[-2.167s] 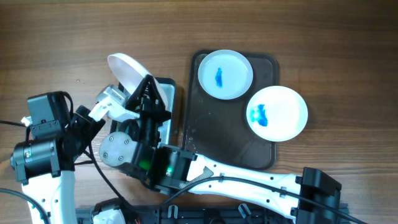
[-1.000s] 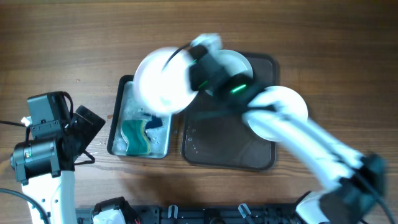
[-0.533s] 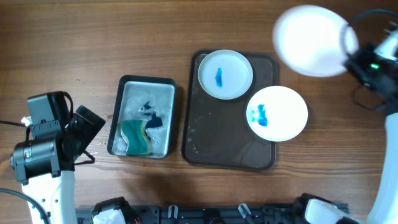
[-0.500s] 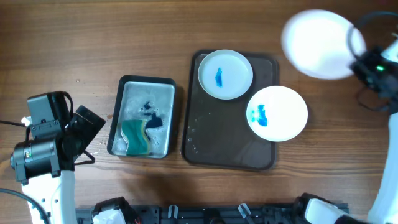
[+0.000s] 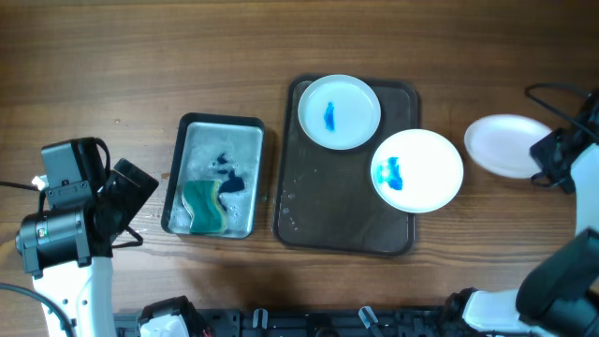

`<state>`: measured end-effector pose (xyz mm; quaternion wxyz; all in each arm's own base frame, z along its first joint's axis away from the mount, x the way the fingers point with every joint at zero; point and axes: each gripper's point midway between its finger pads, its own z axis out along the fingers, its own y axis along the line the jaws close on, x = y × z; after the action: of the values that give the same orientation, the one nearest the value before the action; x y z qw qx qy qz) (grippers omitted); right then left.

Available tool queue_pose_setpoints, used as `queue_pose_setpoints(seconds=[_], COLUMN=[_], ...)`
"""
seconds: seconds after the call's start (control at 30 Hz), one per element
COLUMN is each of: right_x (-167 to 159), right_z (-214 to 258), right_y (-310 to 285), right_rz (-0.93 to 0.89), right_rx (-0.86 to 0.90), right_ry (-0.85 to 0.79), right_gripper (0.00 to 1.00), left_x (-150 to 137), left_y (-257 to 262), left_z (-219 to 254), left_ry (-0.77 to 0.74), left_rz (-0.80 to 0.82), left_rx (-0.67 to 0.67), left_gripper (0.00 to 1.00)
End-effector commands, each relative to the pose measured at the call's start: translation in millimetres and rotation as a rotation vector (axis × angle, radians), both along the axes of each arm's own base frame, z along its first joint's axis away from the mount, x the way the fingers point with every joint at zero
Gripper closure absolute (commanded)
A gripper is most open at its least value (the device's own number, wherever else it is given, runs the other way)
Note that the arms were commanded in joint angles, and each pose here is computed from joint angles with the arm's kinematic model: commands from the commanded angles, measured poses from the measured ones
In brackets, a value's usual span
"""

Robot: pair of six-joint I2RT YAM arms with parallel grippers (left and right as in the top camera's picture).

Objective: Clean dirty plates on tray and stack at the side

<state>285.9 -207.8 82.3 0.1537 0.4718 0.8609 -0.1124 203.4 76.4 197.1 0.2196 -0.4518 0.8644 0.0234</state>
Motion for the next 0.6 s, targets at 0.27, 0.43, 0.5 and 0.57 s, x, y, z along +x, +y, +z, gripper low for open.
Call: queue_pose_setpoints(seconds=[0.27, 0.43, 0.5, 0.57], right_x=[-12.2, -10.3, -9.4, -6.1], right_z=[-60.7, -55.7, -47.2, -31.8], right_y=[55.7, 81.4, 83.7, 86.5], right_rz=[0.132, 0.173, 0.18, 0.189], right_rx=[0.071, 0.068, 0.062, 0.065], right_ry=[0.183, 0.201, 0.184, 0.14], right_gripper=[0.96, 0.88, 0.63, 0.55], left_x=[1.3, 1.3, 1.3, 1.3], left_y=[3.6, 3.6, 3.6, 3.6], left_z=[5.3, 5.3, 5.3, 5.3], left_ry=[-0.016, -0.016, -0.016, -0.016], left_rz=[0.026, 0.026, 0.026, 0.026], left_rx=[0.005, 0.005, 0.005, 0.005], left_gripper=[0.0, 0.0, 0.0, 0.0])
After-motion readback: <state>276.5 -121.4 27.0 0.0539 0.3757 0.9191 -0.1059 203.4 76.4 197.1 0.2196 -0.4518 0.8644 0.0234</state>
